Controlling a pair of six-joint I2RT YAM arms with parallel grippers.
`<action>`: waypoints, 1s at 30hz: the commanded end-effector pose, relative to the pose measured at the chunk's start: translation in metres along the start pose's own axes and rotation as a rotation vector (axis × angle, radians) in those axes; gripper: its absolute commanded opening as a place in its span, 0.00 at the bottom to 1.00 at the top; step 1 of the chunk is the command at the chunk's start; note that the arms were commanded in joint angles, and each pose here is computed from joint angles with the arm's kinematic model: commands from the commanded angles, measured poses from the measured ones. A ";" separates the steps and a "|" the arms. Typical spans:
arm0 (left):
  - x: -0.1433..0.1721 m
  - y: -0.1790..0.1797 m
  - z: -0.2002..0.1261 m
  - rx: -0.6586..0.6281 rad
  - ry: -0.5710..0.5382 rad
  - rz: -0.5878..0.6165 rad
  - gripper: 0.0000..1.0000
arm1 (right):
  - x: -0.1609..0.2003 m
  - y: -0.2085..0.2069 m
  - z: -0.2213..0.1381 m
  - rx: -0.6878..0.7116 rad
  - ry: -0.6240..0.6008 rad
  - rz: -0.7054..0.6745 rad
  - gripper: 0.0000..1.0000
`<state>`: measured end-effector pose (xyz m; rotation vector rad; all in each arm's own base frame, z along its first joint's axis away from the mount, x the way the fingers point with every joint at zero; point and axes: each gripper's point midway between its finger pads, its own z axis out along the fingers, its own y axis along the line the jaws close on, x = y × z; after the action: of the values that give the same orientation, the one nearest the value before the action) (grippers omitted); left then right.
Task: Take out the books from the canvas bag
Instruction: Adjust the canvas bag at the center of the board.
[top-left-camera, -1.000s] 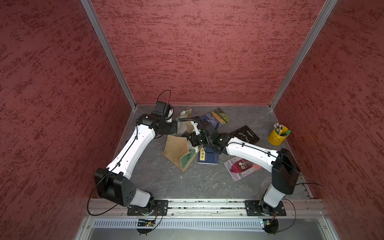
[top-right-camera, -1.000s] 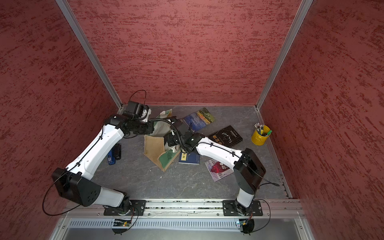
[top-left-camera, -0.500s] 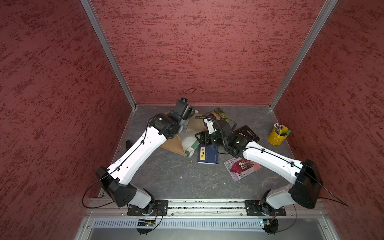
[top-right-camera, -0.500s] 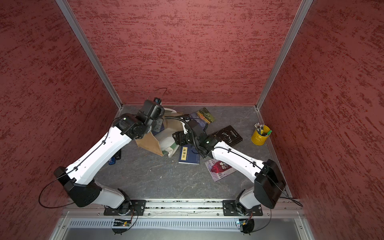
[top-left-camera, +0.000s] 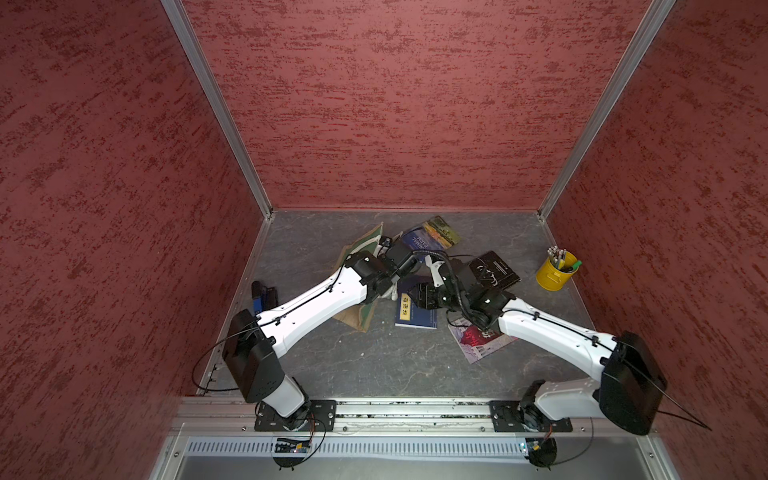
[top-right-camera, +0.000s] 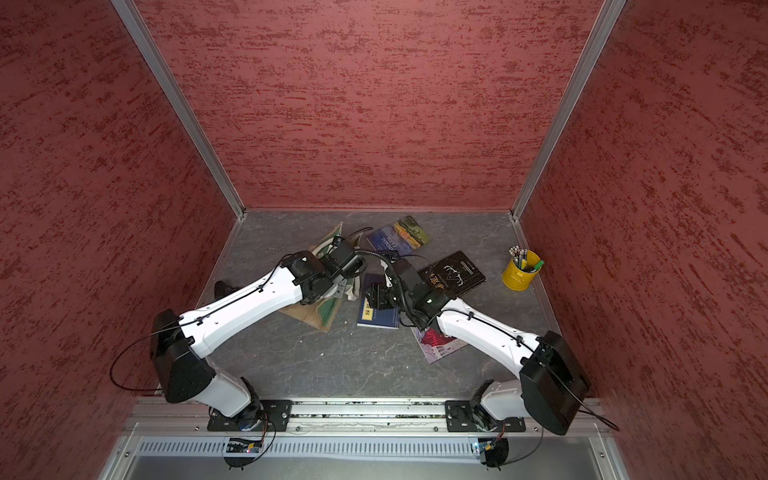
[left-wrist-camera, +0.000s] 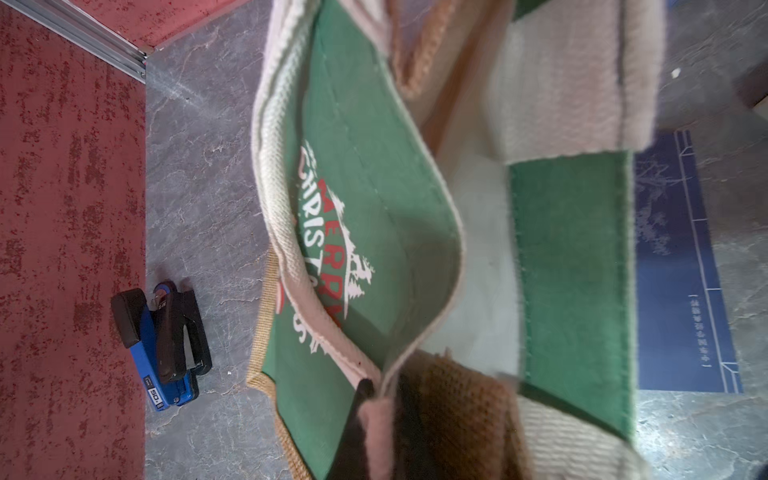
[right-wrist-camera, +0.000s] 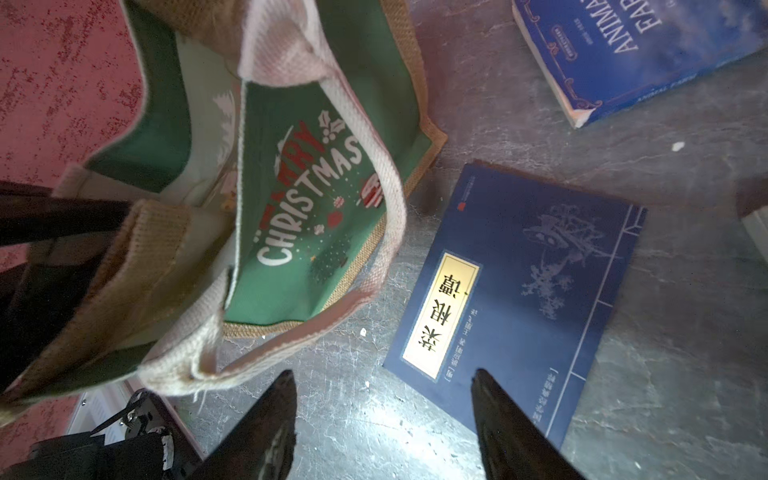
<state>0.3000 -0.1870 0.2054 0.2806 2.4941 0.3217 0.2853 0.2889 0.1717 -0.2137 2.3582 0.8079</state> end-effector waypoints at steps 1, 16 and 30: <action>-0.018 0.005 -0.017 0.043 -0.055 -0.061 0.00 | -0.019 0.013 -0.007 -0.038 -0.041 0.009 0.68; -0.108 0.208 -0.056 -0.335 -0.271 -0.183 0.00 | -0.036 0.024 -0.016 -0.059 -0.084 0.003 0.69; -0.039 0.053 -0.027 -0.204 -0.210 0.016 0.00 | -0.019 0.009 -0.011 -0.046 -0.047 0.029 0.69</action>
<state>0.3353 -0.1391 0.2991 0.2888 2.1793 0.5294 0.2943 0.2915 0.1971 -0.1960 2.3025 0.8474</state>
